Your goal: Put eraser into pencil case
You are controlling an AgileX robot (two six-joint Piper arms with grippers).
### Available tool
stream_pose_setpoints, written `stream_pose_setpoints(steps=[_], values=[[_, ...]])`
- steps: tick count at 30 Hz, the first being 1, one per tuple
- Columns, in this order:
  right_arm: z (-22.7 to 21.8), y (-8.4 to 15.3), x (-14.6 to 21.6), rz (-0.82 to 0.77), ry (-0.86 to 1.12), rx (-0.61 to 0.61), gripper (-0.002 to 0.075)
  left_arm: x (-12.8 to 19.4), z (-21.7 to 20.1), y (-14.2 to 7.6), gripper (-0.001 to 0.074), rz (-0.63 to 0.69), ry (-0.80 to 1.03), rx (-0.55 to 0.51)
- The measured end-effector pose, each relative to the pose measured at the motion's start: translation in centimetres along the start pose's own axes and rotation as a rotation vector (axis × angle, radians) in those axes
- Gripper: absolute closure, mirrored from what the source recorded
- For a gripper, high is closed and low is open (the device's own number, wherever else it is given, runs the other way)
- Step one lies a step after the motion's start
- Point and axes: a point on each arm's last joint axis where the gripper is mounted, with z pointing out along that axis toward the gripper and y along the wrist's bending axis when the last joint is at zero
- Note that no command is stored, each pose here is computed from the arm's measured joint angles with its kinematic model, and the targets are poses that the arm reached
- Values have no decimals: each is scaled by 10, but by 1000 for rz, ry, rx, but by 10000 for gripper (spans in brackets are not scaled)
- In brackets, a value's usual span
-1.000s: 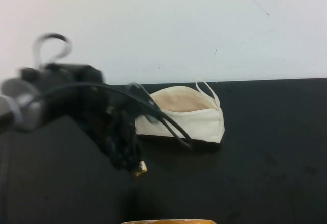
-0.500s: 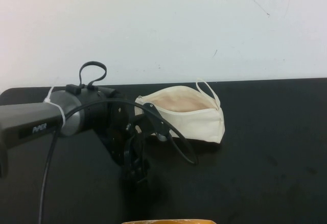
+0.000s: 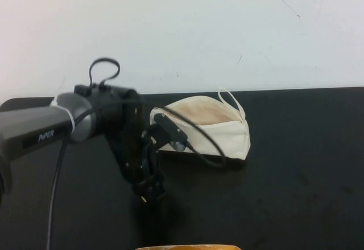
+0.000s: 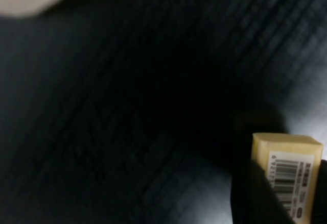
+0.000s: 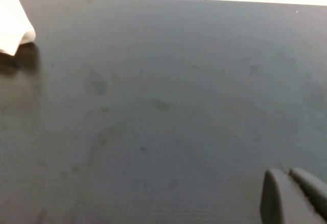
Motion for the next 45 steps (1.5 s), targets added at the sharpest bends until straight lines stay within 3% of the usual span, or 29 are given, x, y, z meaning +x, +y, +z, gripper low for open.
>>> stream_pose_setpoints(steps=[5,10,18,24,26,30,33,35,41,45], values=[[0,0,0,0,0,0,727,-15,-36,-3,548,-34,48,102],[0,0,0,0,0,0,727,-48,-88,-3,548,-19,-113,135],[0,0,0,0,0,0,727,-91,-140,12,548,-71,-536,-18],[0,0,0,0,0,0,727,-101,-126,21,546,-112,-586,-54],[0,0,0,0,0,0,727,-101,-119,23,488,-146,-568,-56],[0,0,0,0,0,0,727,-99,-118,29,214,-201,-538,-102],[0,0,0,0,0,0,727,-97,-125,33,137,-193,-513,-159],[0,0,0,0,0,0,727,-97,-136,36,168,-194,-499,-197],[0,0,0,0,0,0,727,-91,-197,42,482,-349,-551,-338],[0,0,0,0,0,0,727,-75,-250,33,601,-366,-639,-413]])
